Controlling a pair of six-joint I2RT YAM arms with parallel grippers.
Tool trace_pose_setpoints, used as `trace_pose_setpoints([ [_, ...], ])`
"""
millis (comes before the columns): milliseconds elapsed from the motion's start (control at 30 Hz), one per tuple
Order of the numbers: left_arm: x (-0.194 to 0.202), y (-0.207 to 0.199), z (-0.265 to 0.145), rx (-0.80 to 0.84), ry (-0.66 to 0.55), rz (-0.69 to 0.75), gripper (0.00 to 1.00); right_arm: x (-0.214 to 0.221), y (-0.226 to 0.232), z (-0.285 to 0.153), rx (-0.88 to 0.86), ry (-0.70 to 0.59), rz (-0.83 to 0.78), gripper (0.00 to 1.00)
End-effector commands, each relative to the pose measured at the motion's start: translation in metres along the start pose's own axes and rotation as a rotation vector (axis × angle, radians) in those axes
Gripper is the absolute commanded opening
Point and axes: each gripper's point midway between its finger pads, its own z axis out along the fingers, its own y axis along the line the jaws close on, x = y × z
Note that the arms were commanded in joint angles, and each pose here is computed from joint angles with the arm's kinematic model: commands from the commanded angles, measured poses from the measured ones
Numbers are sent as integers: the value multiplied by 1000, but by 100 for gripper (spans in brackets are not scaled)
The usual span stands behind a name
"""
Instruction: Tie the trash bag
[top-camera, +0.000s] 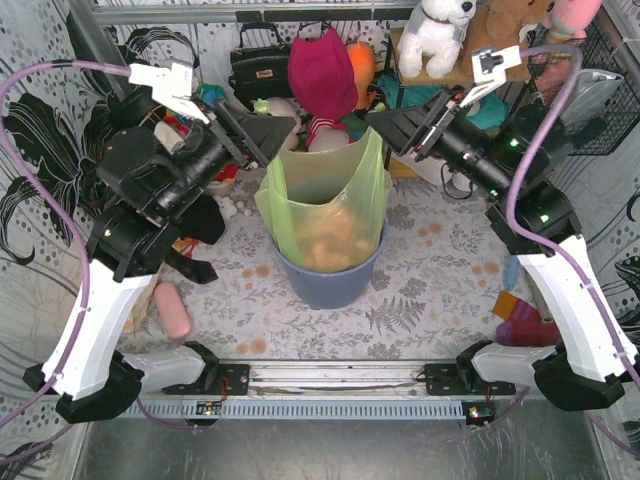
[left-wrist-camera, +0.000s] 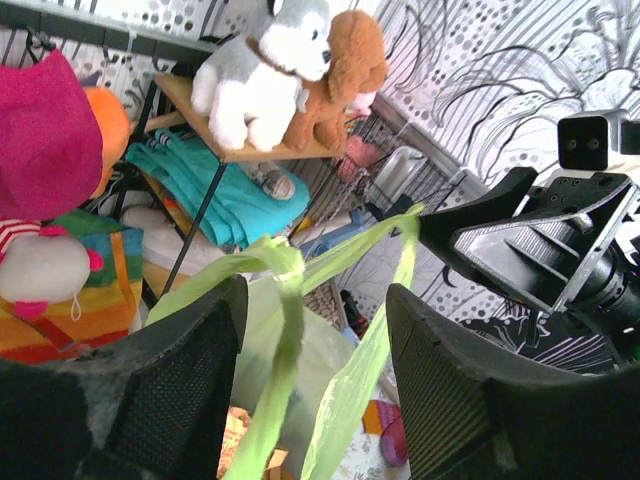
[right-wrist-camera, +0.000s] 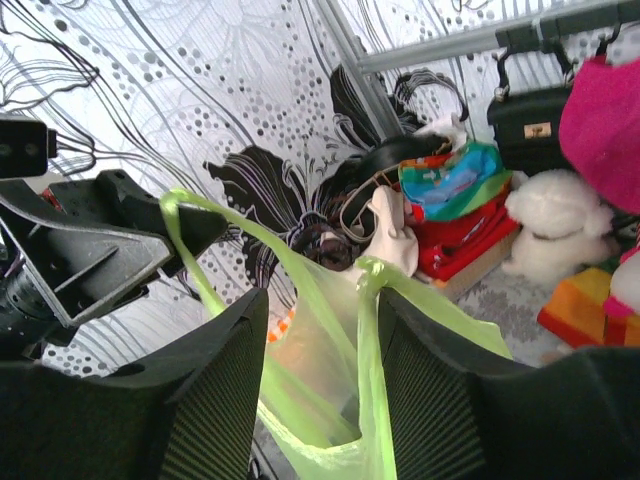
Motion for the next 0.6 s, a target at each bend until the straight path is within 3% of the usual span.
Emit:
trace_pose_setpoints([
  [0,-40,-29,-29,74,-97,2,68,-25,12,-14,13,-37,-82,49],
  [233,-41,-33,-46,69,-60,20,72,-30,8,-15,78,20,-130,50],
  [433,-34,-70,-53,253,19,-21,74,-22,-1,-9,125,122,-161,47],
  [567,-21,-87,-43,345,124,-52,67,-16,-4,-6,131,158,-163,46],
])
